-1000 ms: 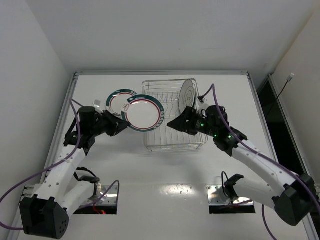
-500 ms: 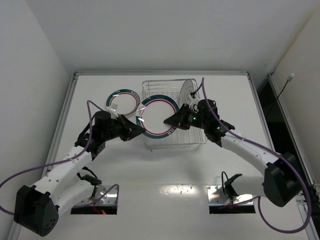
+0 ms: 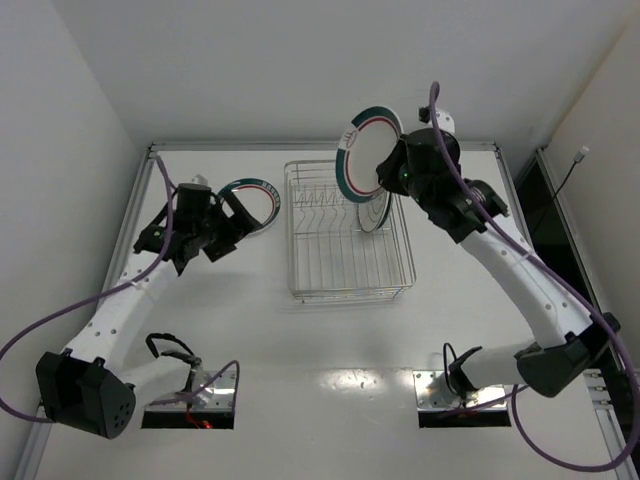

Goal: Load the plates into the dish rack

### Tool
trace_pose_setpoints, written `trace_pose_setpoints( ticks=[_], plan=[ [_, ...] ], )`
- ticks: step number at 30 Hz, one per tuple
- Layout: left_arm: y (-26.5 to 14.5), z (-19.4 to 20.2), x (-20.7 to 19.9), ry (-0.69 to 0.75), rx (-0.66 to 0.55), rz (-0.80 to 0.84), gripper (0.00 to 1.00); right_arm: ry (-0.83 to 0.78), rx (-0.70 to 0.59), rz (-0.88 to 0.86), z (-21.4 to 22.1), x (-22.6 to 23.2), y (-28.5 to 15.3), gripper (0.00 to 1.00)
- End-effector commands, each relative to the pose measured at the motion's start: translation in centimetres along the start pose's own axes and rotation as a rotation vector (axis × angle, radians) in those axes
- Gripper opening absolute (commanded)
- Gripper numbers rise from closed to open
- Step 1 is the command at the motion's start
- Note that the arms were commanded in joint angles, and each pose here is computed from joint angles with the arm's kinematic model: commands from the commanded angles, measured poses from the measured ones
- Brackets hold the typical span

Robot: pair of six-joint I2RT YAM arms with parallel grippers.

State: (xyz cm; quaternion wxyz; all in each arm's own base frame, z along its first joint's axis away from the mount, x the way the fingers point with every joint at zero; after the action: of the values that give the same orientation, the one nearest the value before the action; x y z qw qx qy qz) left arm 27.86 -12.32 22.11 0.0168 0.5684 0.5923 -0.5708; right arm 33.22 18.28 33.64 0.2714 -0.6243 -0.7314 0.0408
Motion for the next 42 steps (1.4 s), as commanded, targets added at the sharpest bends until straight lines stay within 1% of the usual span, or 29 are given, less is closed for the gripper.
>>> trace_pose_setpoints(
  ticks=[1, 2, 3, 4, 11, 14, 18, 21, 23, 25, 27, 29, 31, 34, 35, 40, 42],
  plan=[
    [-1.8, -2.8, 3.1, 0.051, -0.131, -0.145, 0.82, -0.207, -0.006, 0.286, -1.0, -3.8, 1.6, 0.0],
    [-2.1, -3.1, 3.2, 0.054, -0.142, -0.143, 0.82, -0.235, 0.014, 0.322, -0.4, -4.1, 3.0, 0.0],
    [-2.2, -3.3, 3.4, 0.057, -0.147, -0.148, 0.85, -0.258, 0.011, 0.371, -0.5, -4.7, 3.4, 0.0],
    [-2.2, -3.3, 3.4, 0.068, -0.146, -0.149, 0.85, -0.293, 0.022, 0.398, -0.2, -5.2, 3.9, 0.0],
    [-1.5, -4.4, 5.3, 0.09, -0.137, -0.212, 0.85, -0.406, 0.039, 0.503, 0.7, -5.8, 7.5, 0.0],
    [-0.9, -4.7, 6.1, 0.083, -0.132, -0.239, 0.85, -0.471, 0.074, 0.515, 2.1, -5.8, 9.0, 0.0],
    [0.0, -5.2, 7.0, 0.07, -0.126, -0.26, 0.85, -0.493, 0.099, 0.5, 3.7, -5.5, 10.8, 0.0],
    [0.8, -5.0, 7.7, 0.046, -0.088, -0.265, 0.85, -0.502, 0.131, 0.485, 5.3, -5.6, 11.9, 0.0],
    [1.0, -5.5, 8.3, 0.024, -0.088, -0.279, 0.85, -0.498, 0.136, 0.488, 5.6, -5.7, 12.2, 0.0],
    [1.3, -5.6, 8.3, 0.033, -0.087, -0.278, 0.85, -0.49, 0.132, 0.499, 6.0, -5.5, 12.3, 0.0],
    [1.4, -5.7, 8.7, 0.024, -0.085, -0.289, 0.85, -0.489, 0.101, 0.515, 5.6, -5.1, 11.4, 0.0],
    [1.4, -5.7, 8.7, 0.024, -0.085, -0.289, 0.85, -0.47, 0.044, 0.492, 4.1, -4.3, 10.4, 0.0],
    [1.6, -5.6, 8.7, 0.024, -0.08, -0.282, 0.85, -0.461, 0.037, 0.476, 3.7, -3.8, 10.4, 0.0],
    [2.3, -4.9, 9.3, 0.017, -0.045, -0.285, 0.85, -0.495, 0.076, 0.49, 3.9, -3.7, 11.1, 0.0],
    [2.4, -5.0, 9.1, 0.019, -0.051, -0.278, 0.85, -0.52, 0.123, 0.493, 5.4, -4.0, 11.9, 0.0],
    [3.0, -4.6, 9.9, -0.004, -0.017, -0.282, 0.85, -0.536, 0.199, 0.485, 8.0, -4.4, 13.4, 0.0],
    [3.3, -4.6, 9.9, -0.005, -0.009, -0.276, 0.85, -0.525, 0.234, 0.463, 9.0, -4.7, 13.8, 0.03]
  ],
)
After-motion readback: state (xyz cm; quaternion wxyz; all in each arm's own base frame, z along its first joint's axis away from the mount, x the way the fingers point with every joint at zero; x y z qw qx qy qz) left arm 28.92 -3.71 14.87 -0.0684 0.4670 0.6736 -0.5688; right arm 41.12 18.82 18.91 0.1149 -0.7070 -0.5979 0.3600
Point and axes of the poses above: each gripper's point midway between its finger pads, its own y axis out along the fingers, its own x axis along the line the jaws close on, z = x × y, the point moved 3 cm from there along -y, back along the fingers, and after that the axes turned 7 degrees about -y, right-handed, at the moved point
